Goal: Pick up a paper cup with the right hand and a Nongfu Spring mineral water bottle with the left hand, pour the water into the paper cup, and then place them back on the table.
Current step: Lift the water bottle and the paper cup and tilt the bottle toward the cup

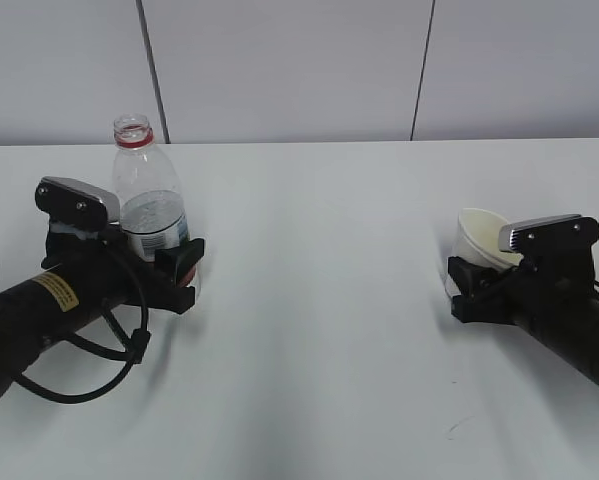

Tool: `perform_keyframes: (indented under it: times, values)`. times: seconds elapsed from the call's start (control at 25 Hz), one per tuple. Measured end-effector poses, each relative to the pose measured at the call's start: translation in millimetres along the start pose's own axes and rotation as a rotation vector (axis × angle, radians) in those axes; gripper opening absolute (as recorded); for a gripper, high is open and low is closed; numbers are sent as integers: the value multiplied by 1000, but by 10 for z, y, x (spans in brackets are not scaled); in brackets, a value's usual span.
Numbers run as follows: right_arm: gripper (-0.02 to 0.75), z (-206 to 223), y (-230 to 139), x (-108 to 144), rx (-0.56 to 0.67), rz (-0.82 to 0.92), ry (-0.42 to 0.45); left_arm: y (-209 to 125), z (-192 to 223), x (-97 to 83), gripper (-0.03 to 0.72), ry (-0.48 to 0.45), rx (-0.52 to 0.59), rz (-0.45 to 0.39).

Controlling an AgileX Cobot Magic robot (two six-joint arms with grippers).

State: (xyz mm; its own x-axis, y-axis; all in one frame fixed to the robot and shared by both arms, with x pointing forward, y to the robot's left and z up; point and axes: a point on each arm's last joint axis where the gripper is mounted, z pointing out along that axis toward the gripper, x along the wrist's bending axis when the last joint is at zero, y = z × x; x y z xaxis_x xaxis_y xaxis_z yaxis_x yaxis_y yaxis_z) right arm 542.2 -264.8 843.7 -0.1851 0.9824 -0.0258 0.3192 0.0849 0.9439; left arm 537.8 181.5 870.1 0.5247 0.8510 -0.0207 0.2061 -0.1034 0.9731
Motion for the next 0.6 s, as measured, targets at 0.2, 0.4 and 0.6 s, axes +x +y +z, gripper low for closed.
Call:
perform_keyframes:
  times: [0.2,0.4,0.6]
  values:
    - [447,-1,3,73,-4,-41,91,0,0,0,416,0,0,0]
    - [445,19,45,257,-30,-128,305,0,0,0,416,0,0,0]
    - [445,51,83,344,-49,-148,417,1,0,-3,415,-3,-1,23]
